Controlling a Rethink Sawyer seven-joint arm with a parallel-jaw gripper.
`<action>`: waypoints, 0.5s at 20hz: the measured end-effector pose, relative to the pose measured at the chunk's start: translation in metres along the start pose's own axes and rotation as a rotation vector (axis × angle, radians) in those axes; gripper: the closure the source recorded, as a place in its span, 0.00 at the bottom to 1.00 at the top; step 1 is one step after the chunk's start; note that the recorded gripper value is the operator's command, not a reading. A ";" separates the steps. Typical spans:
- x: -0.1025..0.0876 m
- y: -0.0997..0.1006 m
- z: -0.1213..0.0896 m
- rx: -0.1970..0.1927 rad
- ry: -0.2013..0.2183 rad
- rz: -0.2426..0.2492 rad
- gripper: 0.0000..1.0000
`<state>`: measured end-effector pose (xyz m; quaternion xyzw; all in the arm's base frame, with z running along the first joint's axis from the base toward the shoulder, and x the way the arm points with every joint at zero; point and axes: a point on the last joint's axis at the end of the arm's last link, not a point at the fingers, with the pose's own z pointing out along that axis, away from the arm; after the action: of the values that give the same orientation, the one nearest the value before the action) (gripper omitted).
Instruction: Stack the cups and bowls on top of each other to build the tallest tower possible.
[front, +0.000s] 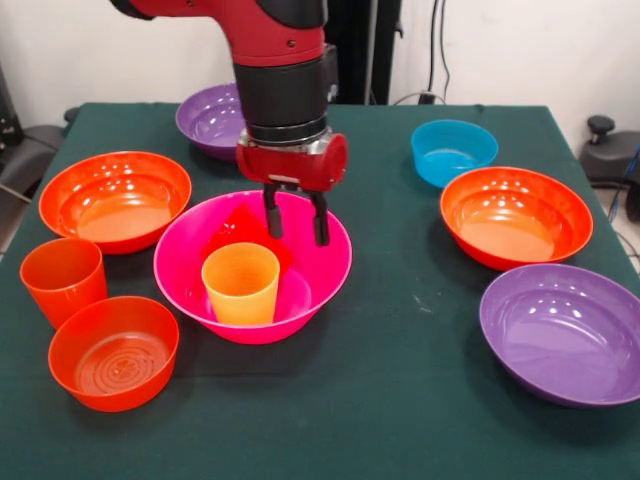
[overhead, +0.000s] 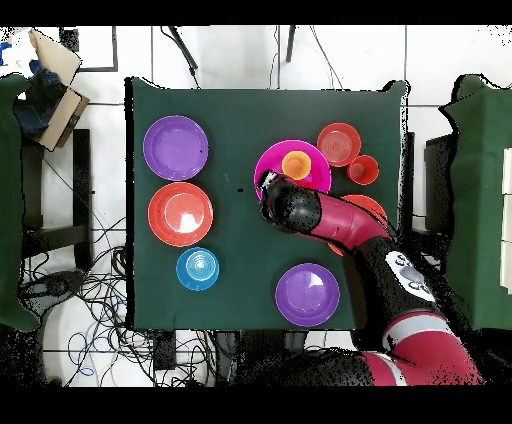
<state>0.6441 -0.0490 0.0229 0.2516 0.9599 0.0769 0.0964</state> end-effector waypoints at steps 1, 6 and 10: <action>0.001 0.001 0.000 0.000 0.000 -0.004 0.00; 0.007 0.014 -0.001 0.000 -0.002 -0.043 0.00; 0.006 0.021 -0.008 0.001 -0.014 -0.066 0.00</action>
<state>0.6472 -0.0285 0.0344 0.2205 0.9670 0.0715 0.1054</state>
